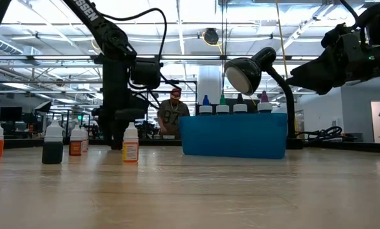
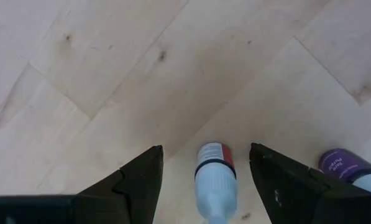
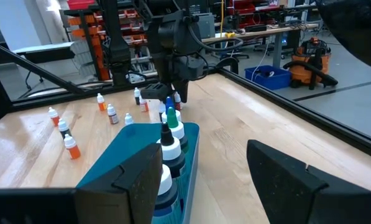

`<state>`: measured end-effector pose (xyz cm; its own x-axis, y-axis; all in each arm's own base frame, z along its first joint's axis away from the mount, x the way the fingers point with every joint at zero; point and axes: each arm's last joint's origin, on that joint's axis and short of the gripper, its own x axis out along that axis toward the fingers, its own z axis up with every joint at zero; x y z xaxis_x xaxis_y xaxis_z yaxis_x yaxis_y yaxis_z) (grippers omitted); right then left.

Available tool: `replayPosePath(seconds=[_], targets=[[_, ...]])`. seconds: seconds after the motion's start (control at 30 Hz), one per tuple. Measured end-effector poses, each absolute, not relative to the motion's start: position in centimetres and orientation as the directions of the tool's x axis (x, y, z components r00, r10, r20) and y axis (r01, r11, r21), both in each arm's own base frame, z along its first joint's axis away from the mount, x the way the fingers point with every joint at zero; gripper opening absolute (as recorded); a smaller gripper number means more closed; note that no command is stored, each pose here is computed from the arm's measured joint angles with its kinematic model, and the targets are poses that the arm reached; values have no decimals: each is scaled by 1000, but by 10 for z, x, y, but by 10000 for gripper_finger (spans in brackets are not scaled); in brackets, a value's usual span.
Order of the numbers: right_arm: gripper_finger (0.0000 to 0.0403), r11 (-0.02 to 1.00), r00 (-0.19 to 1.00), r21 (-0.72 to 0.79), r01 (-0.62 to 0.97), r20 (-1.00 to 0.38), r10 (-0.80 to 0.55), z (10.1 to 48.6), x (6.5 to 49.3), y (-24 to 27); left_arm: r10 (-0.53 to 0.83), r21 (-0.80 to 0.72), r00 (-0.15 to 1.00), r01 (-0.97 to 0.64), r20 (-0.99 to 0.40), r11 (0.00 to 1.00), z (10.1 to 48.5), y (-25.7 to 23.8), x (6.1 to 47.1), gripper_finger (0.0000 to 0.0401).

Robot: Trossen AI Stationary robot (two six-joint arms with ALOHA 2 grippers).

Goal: Pick & Place food coloring
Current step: Put the small red food coloring bottle into the blue container

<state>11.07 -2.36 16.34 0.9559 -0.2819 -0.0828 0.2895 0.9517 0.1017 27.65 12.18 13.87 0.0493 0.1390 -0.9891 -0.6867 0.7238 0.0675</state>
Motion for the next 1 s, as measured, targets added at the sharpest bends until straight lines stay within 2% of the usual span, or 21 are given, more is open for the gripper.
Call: replayPosePath(seconds=[0.1, 0.2, 0.5, 0.73, 0.9, 1.0], targets=[[224, 952, 956, 102, 289, -82, -282, 163, 111, -24, 136, 65, 50, -686, -989, 725, 139, 121, 277, 238], [224, 952, 956, 102, 289, -82, -282, 163, 111, -24, 132, 60, 52, -689, -990, 722, 139, 121, 277, 216], [224, 952, 956, 102, 289, -82, -281, 163, 111, -24, 85, 11, 72, -700, -994, 714, 138, 120, 277, 66], [224, 952, 956, 102, 289, -82, -282, 163, 111, -24, 72, 15, 52, -700, -996, 714, 150, 117, 271, 62], [224, 952, 956, 102, 290, -82, -282, 163, 111, -24, 113, -12, 129, -708, -985, 706, 195, 116, 271, 62], [224, 952, 956, 102, 289, -82, -282, 163, 111, -24, 139, -51, 212, -699, -967, 713, 230, 111, 278, 62]])
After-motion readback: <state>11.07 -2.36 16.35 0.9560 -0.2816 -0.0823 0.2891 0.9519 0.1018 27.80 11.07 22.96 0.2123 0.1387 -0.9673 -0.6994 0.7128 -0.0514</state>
